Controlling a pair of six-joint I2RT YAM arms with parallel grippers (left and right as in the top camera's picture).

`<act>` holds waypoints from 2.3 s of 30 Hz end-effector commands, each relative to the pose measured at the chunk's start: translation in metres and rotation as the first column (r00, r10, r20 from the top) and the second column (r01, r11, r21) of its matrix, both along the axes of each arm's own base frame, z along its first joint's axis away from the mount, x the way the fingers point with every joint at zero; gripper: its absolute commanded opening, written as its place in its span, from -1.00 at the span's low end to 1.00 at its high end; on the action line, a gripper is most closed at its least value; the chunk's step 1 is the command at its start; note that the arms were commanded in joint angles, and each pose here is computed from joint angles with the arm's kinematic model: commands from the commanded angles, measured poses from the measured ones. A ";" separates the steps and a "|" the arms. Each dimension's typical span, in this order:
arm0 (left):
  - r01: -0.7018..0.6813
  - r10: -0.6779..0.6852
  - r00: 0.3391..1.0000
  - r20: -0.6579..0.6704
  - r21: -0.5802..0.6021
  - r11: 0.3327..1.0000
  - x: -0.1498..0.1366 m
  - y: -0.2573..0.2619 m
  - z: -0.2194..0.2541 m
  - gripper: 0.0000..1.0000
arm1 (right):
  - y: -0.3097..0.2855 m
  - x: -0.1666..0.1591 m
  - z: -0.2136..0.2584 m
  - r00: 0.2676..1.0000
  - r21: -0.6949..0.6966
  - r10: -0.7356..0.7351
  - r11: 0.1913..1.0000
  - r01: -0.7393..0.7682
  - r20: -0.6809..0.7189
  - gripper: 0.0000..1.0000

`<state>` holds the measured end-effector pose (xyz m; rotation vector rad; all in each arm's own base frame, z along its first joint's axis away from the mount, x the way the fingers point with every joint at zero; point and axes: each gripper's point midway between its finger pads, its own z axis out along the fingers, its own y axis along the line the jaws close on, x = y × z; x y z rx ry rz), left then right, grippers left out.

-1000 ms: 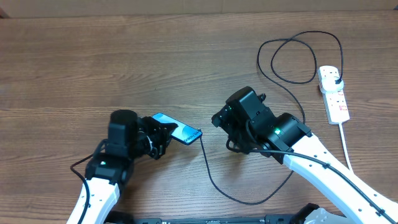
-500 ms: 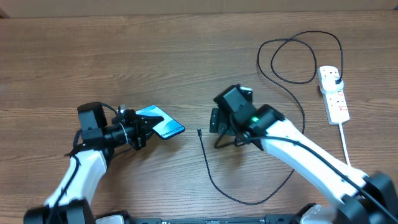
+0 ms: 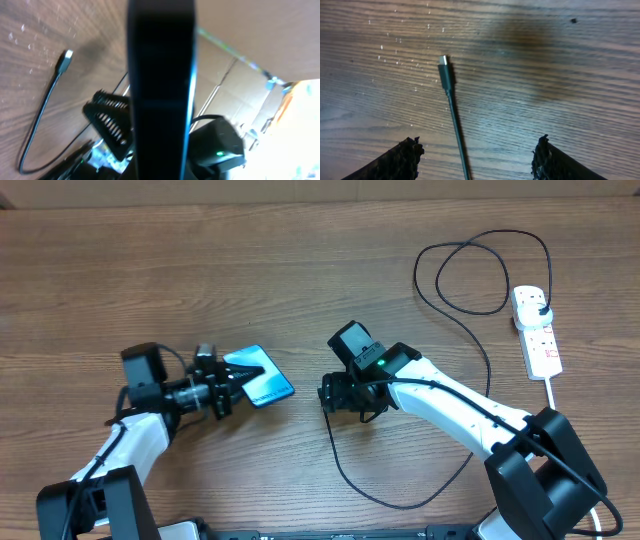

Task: Plug charger to phone and switch on socket

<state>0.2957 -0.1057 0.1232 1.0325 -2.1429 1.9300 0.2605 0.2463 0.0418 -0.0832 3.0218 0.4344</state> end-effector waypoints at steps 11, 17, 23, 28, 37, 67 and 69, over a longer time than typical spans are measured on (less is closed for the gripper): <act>-0.038 0.042 0.998 0.043 -0.089 0.995 0.003 0.029 0.020 -0.92 | 0.021 0.001 -0.016 0.991 -0.122 -0.019 0.992 0.036 0.136 0.22; -0.032 0.037 0.998 0.045 -0.095 0.995 0.002 0.029 0.021 -0.91 | 0.026 0.003 -0.016 0.988 -0.108 -0.015 0.994 0.032 0.152 0.21; -0.042 0.043 0.999 0.014 -0.106 0.994 0.003 0.029 0.021 -0.91 | 0.034 0.010 -0.021 0.986 -0.081 -0.038 0.995 0.052 0.165 0.20; -0.074 0.070 0.997 -0.037 -0.120 0.990 0.005 0.034 0.020 -0.91 | 0.036 0.004 -0.032 0.989 -0.094 -0.056 0.993 0.069 0.137 0.12; -0.100 0.096 0.995 -0.034 -0.125 0.987 0.007 0.043 0.021 -0.88 | 0.039 -0.006 -0.040 0.992 -0.115 -0.042 0.992 0.055 0.117 0.04; -0.028 0.037 0.991 0.128 -0.069 0.997 0.003 0.033 0.023 -0.92 | -0.005 -0.015 0.013 0.996 -0.065 -0.086 0.994 0.084 -0.023 -0.92; -0.015 0.020 0.992 0.121 -0.048 0.999 0.004 0.025 0.019 -0.92 | 0.004 -0.024 0.036 1.000 0.023 0.001 1.000 -0.001 -0.017 -0.93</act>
